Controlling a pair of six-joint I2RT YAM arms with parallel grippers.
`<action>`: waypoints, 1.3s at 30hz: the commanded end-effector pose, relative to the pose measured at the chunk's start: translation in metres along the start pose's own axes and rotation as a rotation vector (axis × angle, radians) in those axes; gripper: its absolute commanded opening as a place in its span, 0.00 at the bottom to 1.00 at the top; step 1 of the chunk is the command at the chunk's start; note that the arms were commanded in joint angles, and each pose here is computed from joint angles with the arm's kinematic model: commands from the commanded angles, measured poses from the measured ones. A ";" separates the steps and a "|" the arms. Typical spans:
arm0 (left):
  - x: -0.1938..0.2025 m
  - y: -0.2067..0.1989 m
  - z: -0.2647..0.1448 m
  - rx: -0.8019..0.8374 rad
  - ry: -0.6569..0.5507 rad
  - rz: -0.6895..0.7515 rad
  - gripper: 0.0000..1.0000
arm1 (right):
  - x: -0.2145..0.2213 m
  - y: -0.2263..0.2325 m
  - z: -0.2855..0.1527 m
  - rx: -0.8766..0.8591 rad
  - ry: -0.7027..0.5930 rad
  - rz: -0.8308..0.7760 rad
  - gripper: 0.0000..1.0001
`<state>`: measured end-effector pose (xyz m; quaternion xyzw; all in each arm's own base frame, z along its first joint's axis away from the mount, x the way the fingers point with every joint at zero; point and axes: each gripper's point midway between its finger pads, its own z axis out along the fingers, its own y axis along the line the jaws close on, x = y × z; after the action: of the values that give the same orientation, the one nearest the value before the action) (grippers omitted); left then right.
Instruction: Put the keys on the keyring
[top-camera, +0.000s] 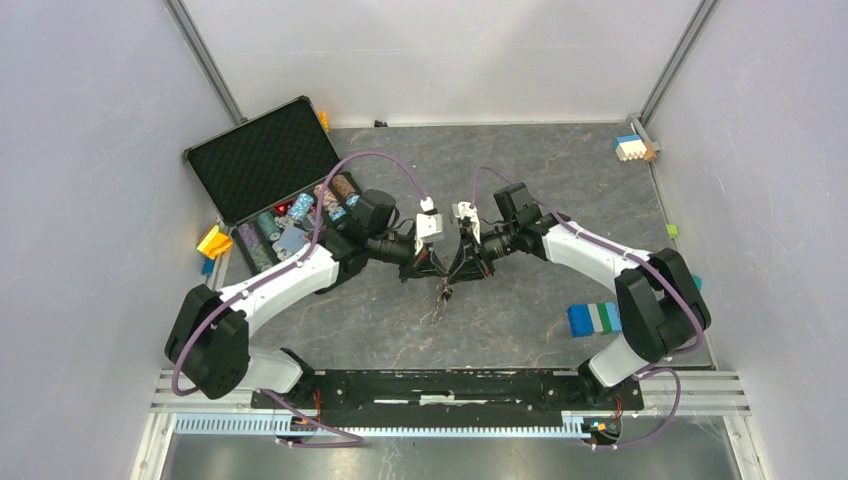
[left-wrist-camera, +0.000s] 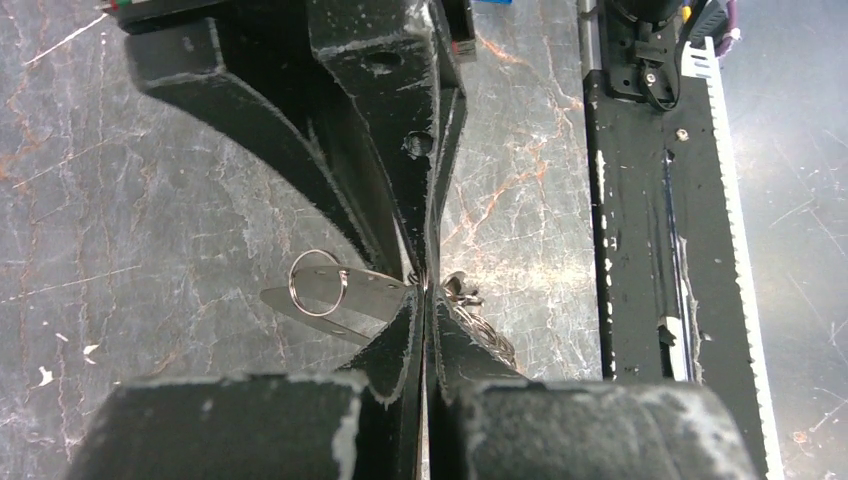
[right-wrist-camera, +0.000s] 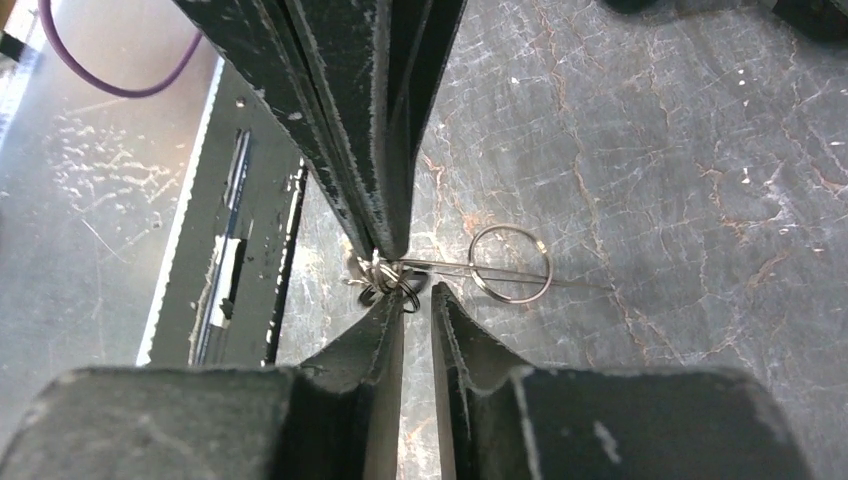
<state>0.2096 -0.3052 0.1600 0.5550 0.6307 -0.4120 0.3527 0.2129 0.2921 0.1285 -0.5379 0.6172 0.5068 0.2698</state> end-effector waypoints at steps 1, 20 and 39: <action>-0.041 -0.007 -0.008 0.035 -0.133 0.096 0.02 | -0.002 0.007 -0.004 -0.006 0.023 -0.074 0.27; -0.043 -0.015 -0.012 0.074 -0.166 0.092 0.02 | -0.051 0.015 -0.032 0.132 -0.008 -0.308 0.36; -0.041 -0.016 -0.010 0.086 -0.171 0.083 0.02 | -0.059 0.025 -0.025 0.087 -0.058 -0.308 0.26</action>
<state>0.2020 -0.3114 0.1872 0.5570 0.5798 -0.4574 0.3800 0.2174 0.2827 0.1734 -0.5860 0.5796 0.4363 0.3609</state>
